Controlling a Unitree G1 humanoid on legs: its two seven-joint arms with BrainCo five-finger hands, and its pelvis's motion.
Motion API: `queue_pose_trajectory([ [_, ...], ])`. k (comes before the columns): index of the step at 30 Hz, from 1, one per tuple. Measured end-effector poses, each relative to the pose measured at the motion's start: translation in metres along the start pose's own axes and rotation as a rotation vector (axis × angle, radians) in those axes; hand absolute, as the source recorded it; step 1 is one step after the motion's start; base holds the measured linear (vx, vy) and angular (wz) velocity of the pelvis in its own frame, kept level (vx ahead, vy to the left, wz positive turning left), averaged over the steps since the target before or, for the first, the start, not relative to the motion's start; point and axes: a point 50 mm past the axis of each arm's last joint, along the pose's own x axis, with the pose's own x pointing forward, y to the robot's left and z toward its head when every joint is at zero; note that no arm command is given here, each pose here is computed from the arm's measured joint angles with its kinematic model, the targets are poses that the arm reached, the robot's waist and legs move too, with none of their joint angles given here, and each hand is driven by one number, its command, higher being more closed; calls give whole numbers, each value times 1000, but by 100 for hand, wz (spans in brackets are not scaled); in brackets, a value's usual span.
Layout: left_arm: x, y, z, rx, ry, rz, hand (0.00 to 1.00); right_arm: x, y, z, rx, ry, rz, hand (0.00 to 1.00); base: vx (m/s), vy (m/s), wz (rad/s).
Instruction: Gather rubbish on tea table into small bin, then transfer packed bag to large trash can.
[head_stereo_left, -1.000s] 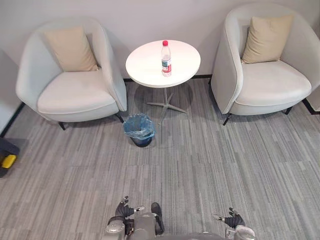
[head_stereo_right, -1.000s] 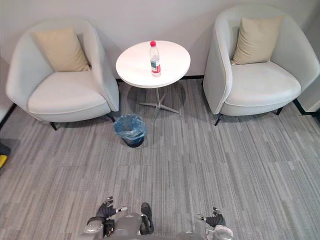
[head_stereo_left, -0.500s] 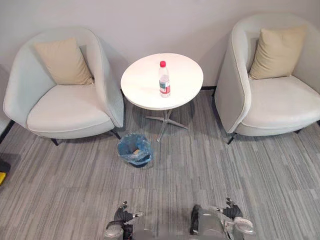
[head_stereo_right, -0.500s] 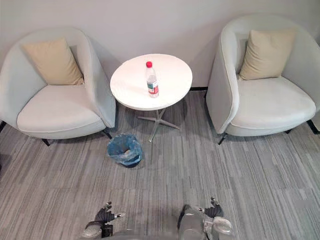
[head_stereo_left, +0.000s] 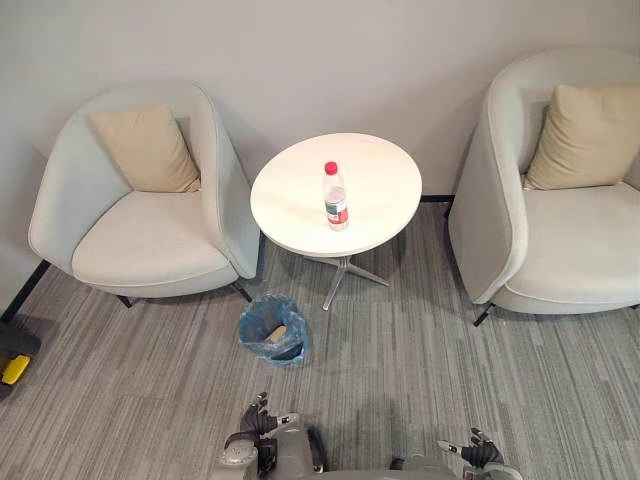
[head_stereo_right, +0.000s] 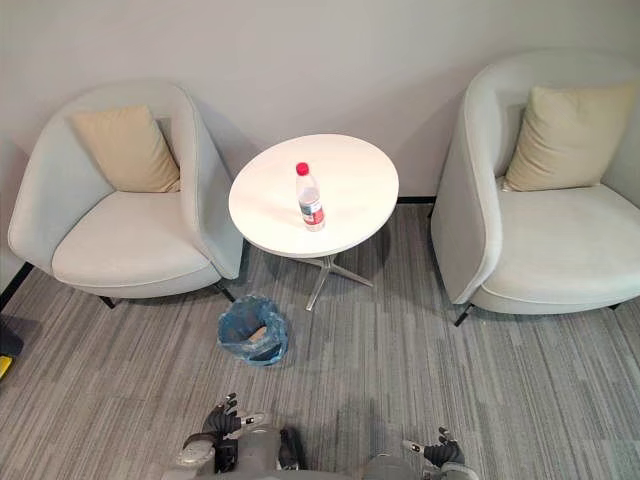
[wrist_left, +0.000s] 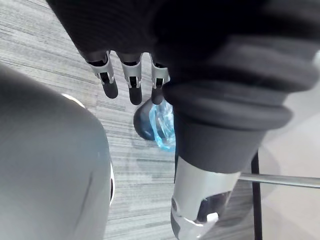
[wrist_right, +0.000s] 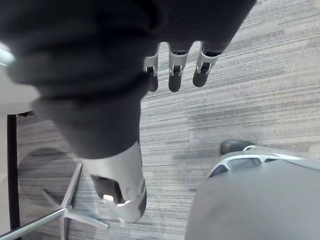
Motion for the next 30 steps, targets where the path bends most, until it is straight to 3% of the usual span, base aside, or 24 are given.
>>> queue_pose_trajectory([
  [3, 1, 14, 3, 19, -6, 28, 0, 0, 17, 6, 4, -17, 40, 0, 350, 102, 6],
  [11, 1, 17, 1, 68, 4, 21, 0, 1, 35, 20, -28, -63, 102, 0, 257, 84, -4],
  [21, -3, 2, -13, 53, 48, -14, 0, 4, 17, 23, -60, -69, 59, 0, 208, -129, 46],
  [30, -6, 3, -19, 43, 63, -8, 0, -2, 6, -7, -84, 18, 32, 0, 23, -55, 26],
])
